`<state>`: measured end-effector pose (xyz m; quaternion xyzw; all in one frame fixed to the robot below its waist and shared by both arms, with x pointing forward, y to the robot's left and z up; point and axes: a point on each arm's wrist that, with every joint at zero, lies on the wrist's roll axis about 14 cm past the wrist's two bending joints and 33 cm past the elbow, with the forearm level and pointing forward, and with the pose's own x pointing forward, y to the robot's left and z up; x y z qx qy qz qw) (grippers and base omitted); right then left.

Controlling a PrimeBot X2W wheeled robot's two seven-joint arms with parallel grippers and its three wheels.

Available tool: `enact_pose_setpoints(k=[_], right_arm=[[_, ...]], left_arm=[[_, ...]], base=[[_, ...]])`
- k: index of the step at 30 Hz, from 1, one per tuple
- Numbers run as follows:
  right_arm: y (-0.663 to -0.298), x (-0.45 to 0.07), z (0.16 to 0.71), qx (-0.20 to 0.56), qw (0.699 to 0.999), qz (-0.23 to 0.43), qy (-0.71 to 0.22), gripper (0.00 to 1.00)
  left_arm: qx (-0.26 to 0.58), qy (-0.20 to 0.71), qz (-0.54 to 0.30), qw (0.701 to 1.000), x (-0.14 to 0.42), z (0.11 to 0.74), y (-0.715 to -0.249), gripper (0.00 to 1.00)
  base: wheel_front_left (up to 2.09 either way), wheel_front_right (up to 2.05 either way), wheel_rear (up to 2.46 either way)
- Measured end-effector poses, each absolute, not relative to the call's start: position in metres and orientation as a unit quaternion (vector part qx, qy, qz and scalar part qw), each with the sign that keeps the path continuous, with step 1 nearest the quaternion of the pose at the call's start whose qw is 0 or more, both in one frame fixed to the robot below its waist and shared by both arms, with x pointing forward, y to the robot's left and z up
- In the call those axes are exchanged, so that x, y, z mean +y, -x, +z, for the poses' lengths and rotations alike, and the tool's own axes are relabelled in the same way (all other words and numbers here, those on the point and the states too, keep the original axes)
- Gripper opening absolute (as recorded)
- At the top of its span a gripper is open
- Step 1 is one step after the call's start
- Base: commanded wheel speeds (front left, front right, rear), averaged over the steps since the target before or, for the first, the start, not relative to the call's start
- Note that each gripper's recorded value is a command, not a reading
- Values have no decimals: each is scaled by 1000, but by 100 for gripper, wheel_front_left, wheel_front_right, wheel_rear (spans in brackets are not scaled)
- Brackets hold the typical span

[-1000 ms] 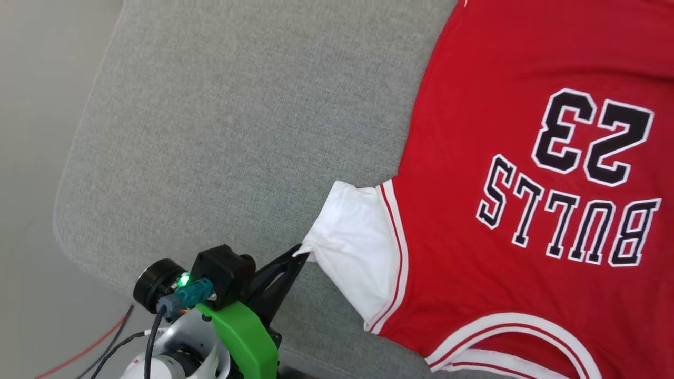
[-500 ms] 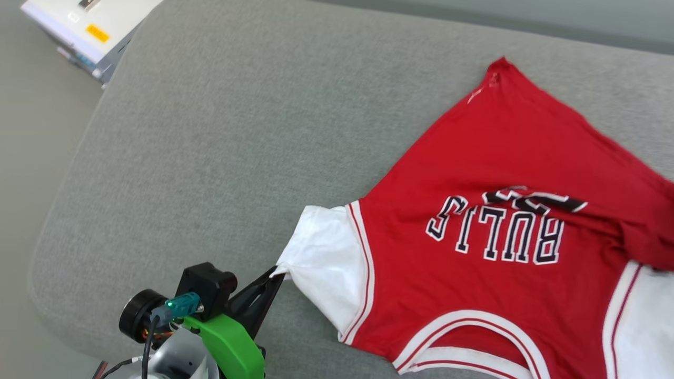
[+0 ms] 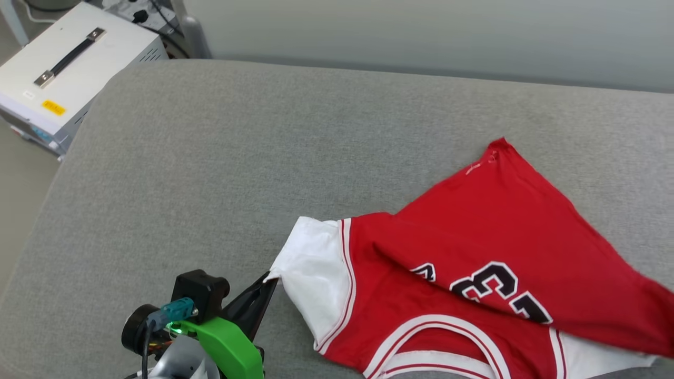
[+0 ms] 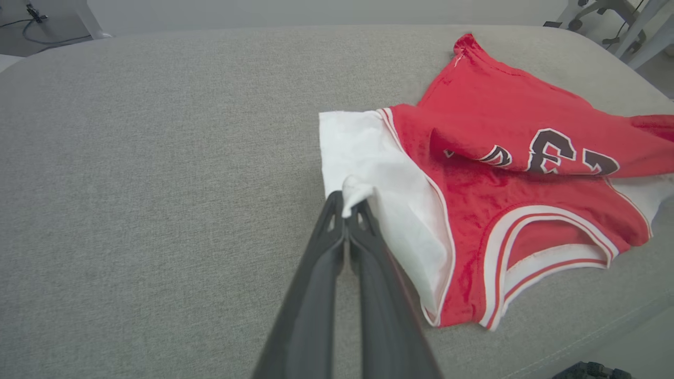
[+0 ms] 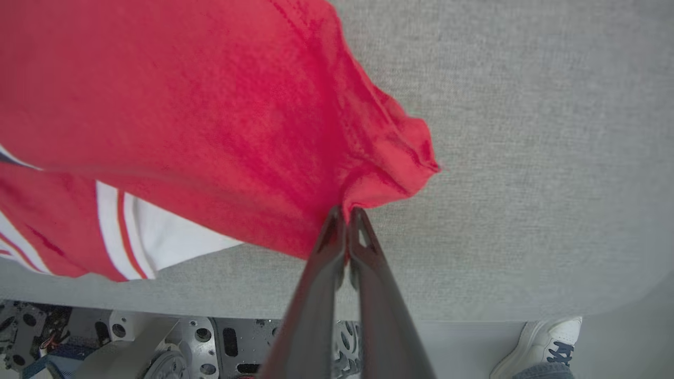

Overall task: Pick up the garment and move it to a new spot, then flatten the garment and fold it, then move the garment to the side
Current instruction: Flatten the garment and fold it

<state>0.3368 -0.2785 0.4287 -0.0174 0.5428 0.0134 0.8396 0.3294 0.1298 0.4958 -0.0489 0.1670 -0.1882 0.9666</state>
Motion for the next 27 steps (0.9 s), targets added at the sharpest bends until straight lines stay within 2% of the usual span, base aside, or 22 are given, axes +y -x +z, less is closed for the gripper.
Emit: enact_pose_setpoints(k=[6, 10, 11, 16, 18, 19, 21, 27], right_arm=[[-294, -272, 413, 564, 826, 9, -14, 0], [-284, -268, 406, 573, 820, 9, -20, 0], [-290, -264, 409, 563, 826, 17, -16, 100], [-316, -248, 433, 526, 849, 51, -13, 100], [-334, -239, 451, 499, 864, 68, -6, 100], [-361, -225, 475, 462, 882, 95, 11, 100], [-379, -213, 488, 439, 891, 115, 20, 100], [-430, -180, 504, 408, 898, 157, 55, 100]], left_arm=[[148, 58, -194, 968, 122, 502, -334, 0], [147, 62, -195, 968, 119, 501, -333, 0], [146, 64, -193, 968, 120, 500, -333, 0], [146, 66, -192, 968, 120, 500, -332, 0], [143, 68, -191, 969, 121, 501, -332, 0], [137, 72, -190, 969, 120, 505, -335, 0], [134, 73, -193, 969, 119, 506, -337, 0], [131, 77, -193, 969, 119, 508, -345, 0]], base=[[0, 0, 0], [0, 0, 0], [0, 0, 0], [0, 0, 0], [0, 0, 0], [0, 0, 0], [0, 0, 0], [0, 0, 0]])
